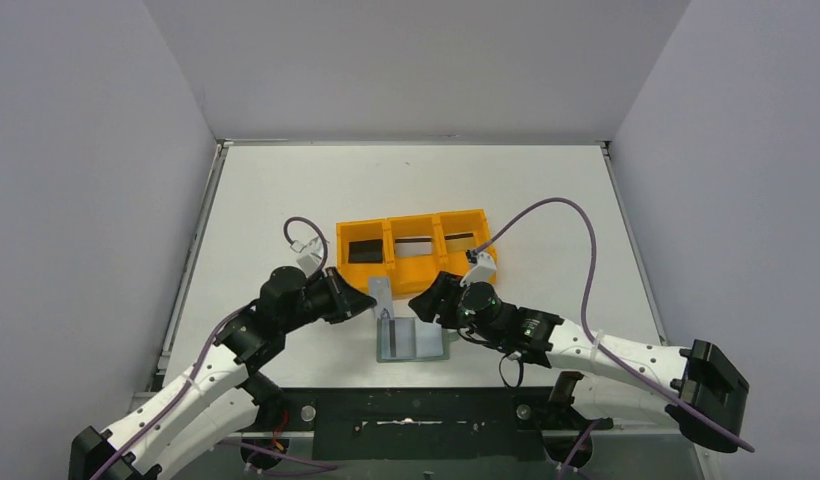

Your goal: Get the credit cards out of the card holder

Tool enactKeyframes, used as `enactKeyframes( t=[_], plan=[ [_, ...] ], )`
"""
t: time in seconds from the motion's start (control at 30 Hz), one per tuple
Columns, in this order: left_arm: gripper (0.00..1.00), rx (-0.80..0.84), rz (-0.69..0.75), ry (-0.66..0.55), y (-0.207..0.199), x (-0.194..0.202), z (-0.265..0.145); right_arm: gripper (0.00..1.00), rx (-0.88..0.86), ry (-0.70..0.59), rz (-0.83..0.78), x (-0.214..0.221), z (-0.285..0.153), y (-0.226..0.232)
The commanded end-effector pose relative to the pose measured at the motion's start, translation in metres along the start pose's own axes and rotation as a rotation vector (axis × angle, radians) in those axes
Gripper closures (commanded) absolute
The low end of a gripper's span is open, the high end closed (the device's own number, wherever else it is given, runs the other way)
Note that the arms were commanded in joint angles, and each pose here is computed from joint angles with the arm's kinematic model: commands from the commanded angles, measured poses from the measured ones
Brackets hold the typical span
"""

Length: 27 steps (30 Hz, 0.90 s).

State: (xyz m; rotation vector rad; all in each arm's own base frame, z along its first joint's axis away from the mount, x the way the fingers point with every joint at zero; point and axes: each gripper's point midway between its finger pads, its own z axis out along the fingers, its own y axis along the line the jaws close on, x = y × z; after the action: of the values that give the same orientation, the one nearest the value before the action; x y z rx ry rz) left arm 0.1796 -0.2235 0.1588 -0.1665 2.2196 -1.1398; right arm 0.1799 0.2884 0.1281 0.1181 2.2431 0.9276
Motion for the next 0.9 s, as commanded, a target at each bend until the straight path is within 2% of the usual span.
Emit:
enactKeyframes(
  t=[0.0, 0.2, 0.33, 0.5, 0.87],
  plan=[
    [1.0, 0.229, 0.022, -0.026, -0.037, -0.02, -0.01, 0.38, -0.18, -0.11, 0.023, -0.032, -0.01, 0.037],
    [1.0, 0.484, -0.12, 0.005, -0.045, -0.018, -0.021, 0.34, -0.26, -0.077, 0.066, -0.031, -0.014, 0.043],
    [1.0, 0.52, -0.118, 0.023, -0.046, -0.012, -0.023, 0.32, -0.368, -0.083, 0.066, -0.035, -0.02, 0.062],
    [1.0, 0.558, -0.091, 0.036, -0.052, -0.01, -0.028, 0.33, -0.422, -0.044, 0.06, -0.035, -0.016, 0.075],
    [1.0, 0.553, -0.093, 0.057, -0.048, -0.006, -0.024, 0.56, -0.59, 0.028, 0.053, -0.027, -0.019, 0.106]
  ],
)
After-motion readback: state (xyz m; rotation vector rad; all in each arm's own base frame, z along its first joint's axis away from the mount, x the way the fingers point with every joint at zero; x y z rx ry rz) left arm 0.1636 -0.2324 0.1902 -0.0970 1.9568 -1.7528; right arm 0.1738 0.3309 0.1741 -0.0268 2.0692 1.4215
